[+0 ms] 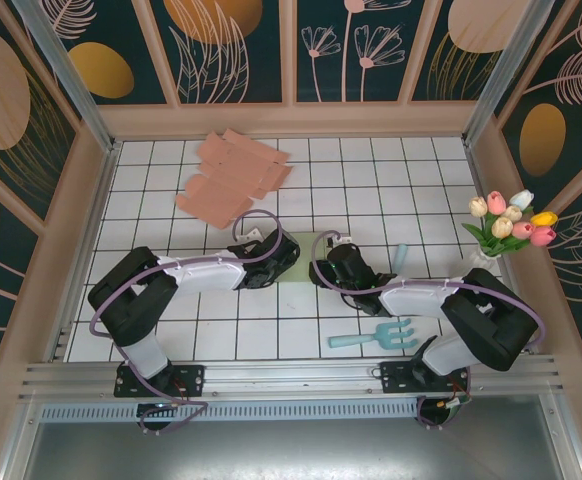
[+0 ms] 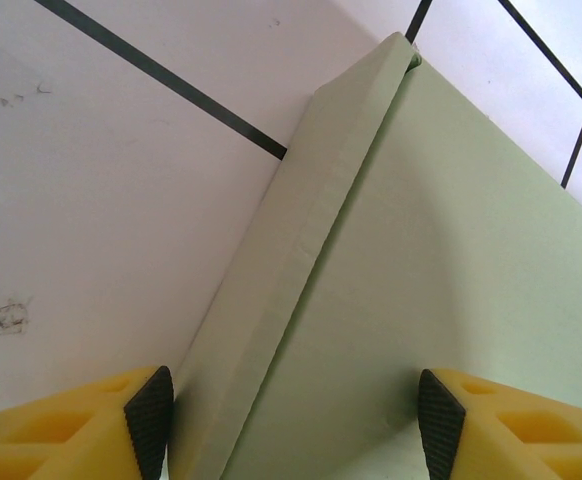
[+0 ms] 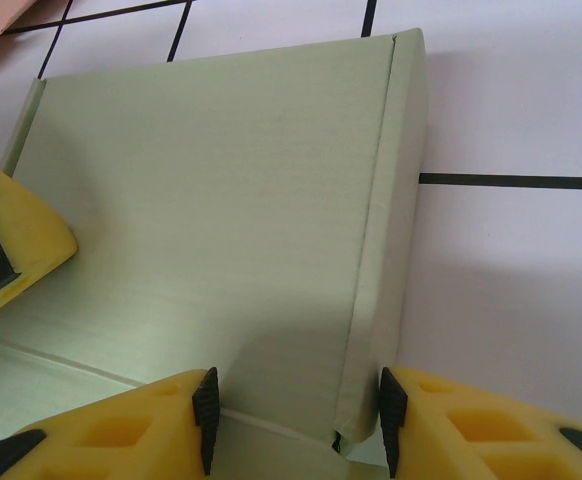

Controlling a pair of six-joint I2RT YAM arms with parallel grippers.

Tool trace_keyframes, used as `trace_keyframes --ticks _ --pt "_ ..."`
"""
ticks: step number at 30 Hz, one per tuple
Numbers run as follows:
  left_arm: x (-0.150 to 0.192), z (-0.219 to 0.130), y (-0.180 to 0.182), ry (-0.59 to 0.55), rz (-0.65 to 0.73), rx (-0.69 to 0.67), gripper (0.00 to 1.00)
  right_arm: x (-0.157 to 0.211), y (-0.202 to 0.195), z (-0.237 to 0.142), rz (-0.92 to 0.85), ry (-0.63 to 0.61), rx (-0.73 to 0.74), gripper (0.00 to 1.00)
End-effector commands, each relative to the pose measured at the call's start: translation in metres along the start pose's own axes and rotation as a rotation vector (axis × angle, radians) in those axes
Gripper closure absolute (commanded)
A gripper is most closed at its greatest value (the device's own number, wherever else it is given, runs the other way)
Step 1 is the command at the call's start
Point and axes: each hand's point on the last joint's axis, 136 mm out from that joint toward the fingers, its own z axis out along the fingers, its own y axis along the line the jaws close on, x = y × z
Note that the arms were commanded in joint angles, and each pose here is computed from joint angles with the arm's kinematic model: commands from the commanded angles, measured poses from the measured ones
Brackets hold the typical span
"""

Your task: Fold the paper box

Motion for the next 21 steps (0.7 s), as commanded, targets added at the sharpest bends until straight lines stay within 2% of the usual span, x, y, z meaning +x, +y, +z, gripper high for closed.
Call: trace_keyframes --ticks 1,13,21 --pt "0.000 0.008 0.023 -0.002 0.004 -0.086 0.34 0.006 -0.008 -0.001 -0.013 0.027 0.028 0.52" --pt "-0.003 0.008 0.027 -0.017 0.010 -0.093 0.35 -0.004 0.004 -0.035 0.025 -0.021 -0.030 0.52" --pt "-0.003 0.008 0.026 -0.015 0.010 -0.092 0.35 0.010 0.000 -0.029 0.035 0.014 -0.028 0.53"
